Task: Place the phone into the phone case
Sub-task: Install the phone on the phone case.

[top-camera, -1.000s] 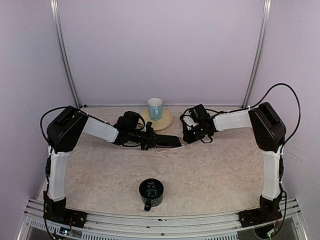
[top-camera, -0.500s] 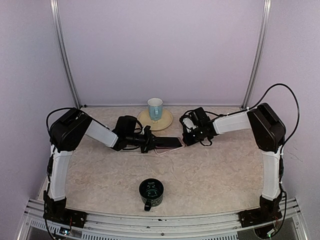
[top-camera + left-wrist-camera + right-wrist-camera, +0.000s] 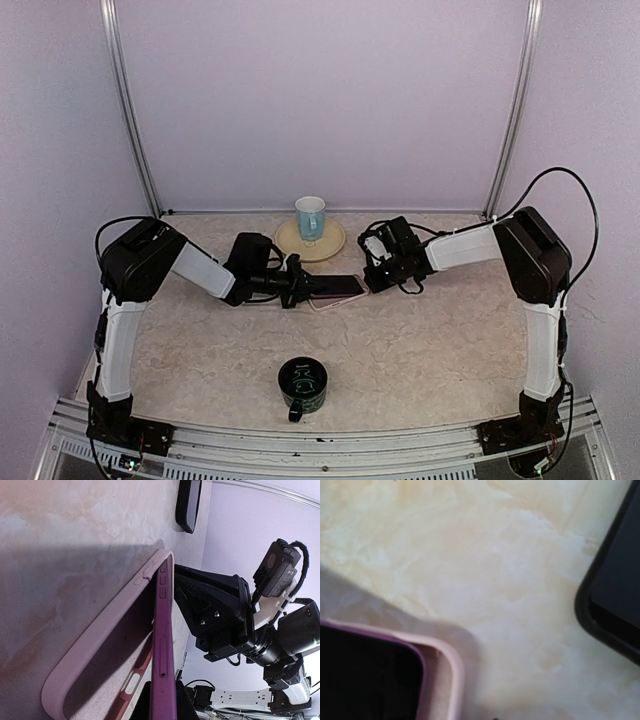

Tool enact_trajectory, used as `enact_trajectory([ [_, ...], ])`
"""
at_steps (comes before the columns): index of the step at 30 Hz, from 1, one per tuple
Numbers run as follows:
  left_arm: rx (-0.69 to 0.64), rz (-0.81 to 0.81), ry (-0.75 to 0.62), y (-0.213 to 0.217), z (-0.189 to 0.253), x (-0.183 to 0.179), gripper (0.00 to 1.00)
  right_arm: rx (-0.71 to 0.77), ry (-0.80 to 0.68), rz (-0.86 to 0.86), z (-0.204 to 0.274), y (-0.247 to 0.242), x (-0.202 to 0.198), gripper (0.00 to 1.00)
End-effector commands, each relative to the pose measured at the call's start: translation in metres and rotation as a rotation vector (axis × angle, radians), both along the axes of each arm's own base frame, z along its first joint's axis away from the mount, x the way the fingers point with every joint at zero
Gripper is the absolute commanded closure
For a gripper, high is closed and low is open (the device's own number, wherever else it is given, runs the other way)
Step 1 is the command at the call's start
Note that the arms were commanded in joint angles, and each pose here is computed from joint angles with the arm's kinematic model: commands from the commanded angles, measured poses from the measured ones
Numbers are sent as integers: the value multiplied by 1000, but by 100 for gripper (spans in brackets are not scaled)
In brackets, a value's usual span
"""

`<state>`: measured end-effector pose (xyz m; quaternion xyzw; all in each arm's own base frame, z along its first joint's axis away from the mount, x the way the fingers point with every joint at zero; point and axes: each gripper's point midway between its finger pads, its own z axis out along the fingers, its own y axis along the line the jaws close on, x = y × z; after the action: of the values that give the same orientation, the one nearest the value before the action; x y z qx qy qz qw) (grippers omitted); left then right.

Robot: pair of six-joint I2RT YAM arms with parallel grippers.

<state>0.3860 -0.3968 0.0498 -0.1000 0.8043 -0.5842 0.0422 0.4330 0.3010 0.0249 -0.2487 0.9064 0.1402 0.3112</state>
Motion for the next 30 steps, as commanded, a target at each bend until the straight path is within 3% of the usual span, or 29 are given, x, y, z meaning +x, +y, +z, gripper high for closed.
enact_trajectory([
  [1, 32, 35, 44, 6, -18, -1, 100, 35, 103, 113, -15, 27, -44, 90],
  [14, -30, 38, 34, 4, -8, -2, 100, 68, 125, 144, -13, 40, -57, 89],
  [30, 72, -45, 0, 0, -29, -7, 100, 98, 139, 218, -7, 56, -68, 89],
])
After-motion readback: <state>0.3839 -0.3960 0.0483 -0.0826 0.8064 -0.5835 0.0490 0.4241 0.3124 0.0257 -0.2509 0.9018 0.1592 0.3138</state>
